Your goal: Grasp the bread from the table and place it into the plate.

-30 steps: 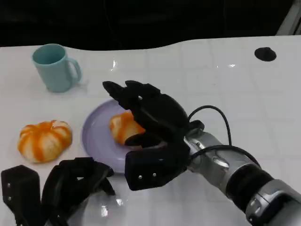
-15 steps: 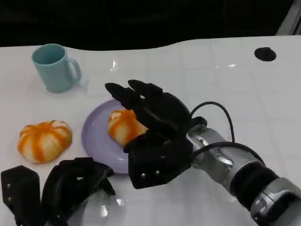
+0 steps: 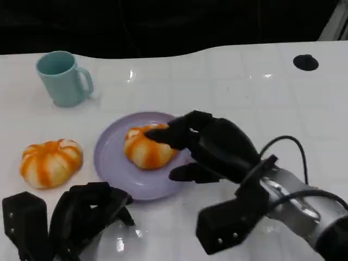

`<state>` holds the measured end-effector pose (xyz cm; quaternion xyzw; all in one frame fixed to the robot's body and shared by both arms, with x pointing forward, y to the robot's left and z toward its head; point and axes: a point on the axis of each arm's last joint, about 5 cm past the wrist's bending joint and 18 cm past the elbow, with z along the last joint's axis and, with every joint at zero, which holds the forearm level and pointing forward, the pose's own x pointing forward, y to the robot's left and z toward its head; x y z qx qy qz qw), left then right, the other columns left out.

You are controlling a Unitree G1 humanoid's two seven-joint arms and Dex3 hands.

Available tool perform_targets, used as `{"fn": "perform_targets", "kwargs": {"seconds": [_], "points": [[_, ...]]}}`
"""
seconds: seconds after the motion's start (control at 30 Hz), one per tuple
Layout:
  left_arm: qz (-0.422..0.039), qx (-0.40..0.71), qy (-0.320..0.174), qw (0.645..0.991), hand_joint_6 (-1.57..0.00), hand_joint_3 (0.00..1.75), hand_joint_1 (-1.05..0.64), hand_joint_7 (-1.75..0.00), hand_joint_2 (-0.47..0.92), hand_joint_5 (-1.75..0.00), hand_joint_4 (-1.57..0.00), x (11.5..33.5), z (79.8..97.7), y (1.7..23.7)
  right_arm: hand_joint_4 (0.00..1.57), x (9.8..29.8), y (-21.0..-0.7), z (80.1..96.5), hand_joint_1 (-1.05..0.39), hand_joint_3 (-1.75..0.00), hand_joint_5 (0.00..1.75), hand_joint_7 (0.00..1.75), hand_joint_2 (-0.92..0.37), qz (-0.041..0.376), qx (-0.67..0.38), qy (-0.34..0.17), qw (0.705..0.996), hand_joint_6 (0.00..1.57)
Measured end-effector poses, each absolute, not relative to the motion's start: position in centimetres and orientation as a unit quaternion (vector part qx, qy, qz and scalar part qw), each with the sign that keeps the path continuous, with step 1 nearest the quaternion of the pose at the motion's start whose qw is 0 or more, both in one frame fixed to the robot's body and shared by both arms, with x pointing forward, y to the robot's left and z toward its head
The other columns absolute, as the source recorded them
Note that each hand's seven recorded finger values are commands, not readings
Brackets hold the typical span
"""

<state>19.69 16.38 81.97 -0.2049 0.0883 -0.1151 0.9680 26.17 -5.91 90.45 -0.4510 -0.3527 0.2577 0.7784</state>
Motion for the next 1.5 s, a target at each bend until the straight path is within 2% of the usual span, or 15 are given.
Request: {"fn": "perform_targets", "kwargs": {"seconds": [0.07, 0.1, 0.13, 0.2, 0.37, 0.4, 0.43, 0.5, 0.53, 0.67, 0.77, 0.87, 1.17, 1.5], "points": [[-0.116, -0.206, 0.088, 0.968, -1.57, 0.24, -1.05, -0.27, 0.59, -1.48, -0.91, 19.7, 82.0, 16.3, 0.69, 25.8, -6.8, 90.0, -0.30, -0.15, 1.10, 0.29, -0.90, 0.256, -0.447, -0.355, 0.781, 0.96], [-0.116, -0.206, 0.088, 0.968, -1.57, 0.24, -1.05, -0.27, 0.59, -1.47, -0.91, 19.7, 82.0, 16.3, 0.67, 25.6, -7.2, 89.8, -0.31, -0.17, 1.21, 0.41, -0.90, 0.256, -0.445, -0.353, 0.782, 0.92], [-0.115, -0.206, 0.088, 0.968, -1.57, 0.24, -1.05, -0.27, 0.60, -1.47, -0.91, 19.7, 82.0, 16.3, 0.62, 25.4, -7.7, 89.5, -0.31, -0.18, 1.36, 0.78, -0.90, 0.255, -0.444, -0.352, 0.784, 0.79], [-0.116, -0.205, 0.089, 0.968, -1.57, 0.25, -1.05, -0.27, 0.60, -1.47, -0.91, 19.7, 82.0, 16.3, 0.61, 24.9, -8.4, 89.0, -0.31, -0.19, 1.50, 1.12, -0.90, 0.257, -0.438, -0.353, 0.786, 0.69], [-0.118, -0.204, 0.090, 0.968, -1.57, 0.24, -1.05, -0.28, 0.59, -1.49, -0.91, 19.7, 82.0, 16.2, 0.63, 23.9, -9.6, 88.1, -0.29, -0.22, 1.72, 1.40, -0.88, 0.247, -0.407, -0.372, 0.797, 0.63], [-0.119, -0.203, 0.089, 0.968, -1.57, 0.25, -1.05, -0.28, 0.60, -1.49, -0.91, 19.7, 82.0, 16.2, 0.64, 23.8, -9.7, 88.0, -0.28, -0.31, 1.74, 1.46, -0.84, 0.243, -0.401, -0.374, 0.800, 0.60], [-0.119, -0.202, 0.089, 0.968, -1.57, 0.25, -1.05, -0.28, 0.60, -1.49, -0.92, 19.6, 82.0, 16.1, 0.64, 23.6, -10.0, 87.8, -0.28, -0.48, 1.74, 1.49, -0.75, 0.239, -0.396, -0.375, 0.803, 0.59], [-0.120, -0.201, 0.088, 0.968, -1.57, 0.25, -1.05, -0.29, 0.60, -1.49, -0.93, 19.6, 82.0, 16.1, 0.64, 23.3, -10.5, 87.4, -0.27, -0.79, 1.75, 1.53, -0.61, 0.232, -0.389, -0.374, 0.809, 0.57], [-0.120, -0.201, 0.088, 0.968, -1.57, 0.25, -1.05, -0.30, 0.60, -1.49, -0.93, 19.6, 82.0, 16.1, 0.65, 23.1, -10.7, 87.1, -0.27, -0.86, 1.75, 1.55, -0.59, 0.230, -0.388, -0.370, 0.812, 0.56], [-0.120, -0.201, 0.088, 0.968, -1.57, 0.25, -1.05, -0.31, 0.60, -1.48, -0.94, 19.6, 82.0, 16.1, 0.66, 22.3, -11.9, 86.3, -0.27, -1.00, 1.75, 1.58, -0.57, 0.219, -0.378, -0.352, 0.828, 0.53], [-0.121, -0.201, 0.088, 0.968, -1.57, 0.25, -1.05, -0.31, 0.60, -1.48, -0.94, 19.5, 82.0, 16.0, 0.65, 21.7, -12.5, 85.9, -0.27, -1.13, 1.75, 1.56, -0.48, 0.207, -0.358, -0.336, 0.846, 0.53], [-0.121, -0.202, 0.088, 0.968, -1.57, 0.25, -1.05, -0.31, 0.60, -1.48, -0.94, 19.4, 82.0, 16.0, 0.65, 21.1, -13.0, 85.5, -0.27, -1.19, 1.75, 1.51, -0.43, 0.204, -0.346, -0.315, 0.860, 0.56], [-0.122, -0.202, 0.089, 0.968, -1.57, 0.25, -1.05, -0.30, 0.60, -1.49, -0.92, 19.2, 82.0, 16.1, 0.66, 19.0, -14.8, 84.5, -0.24, -1.22, 1.75, 1.46, -0.42, 0.214, -0.312, -0.242, 0.893, 0.59], [-0.122, -0.203, 0.092, 0.967, -1.56, 0.25, -1.05, -0.30, 0.60, -1.50, -0.91, 19.1, 82.1, 16.1, 0.67, 17.8, -15.3, 84.0, -0.23, -1.20, 1.75, 1.44, -0.44, 0.206, -0.283, -0.212, 0.912, 0.61]]}}
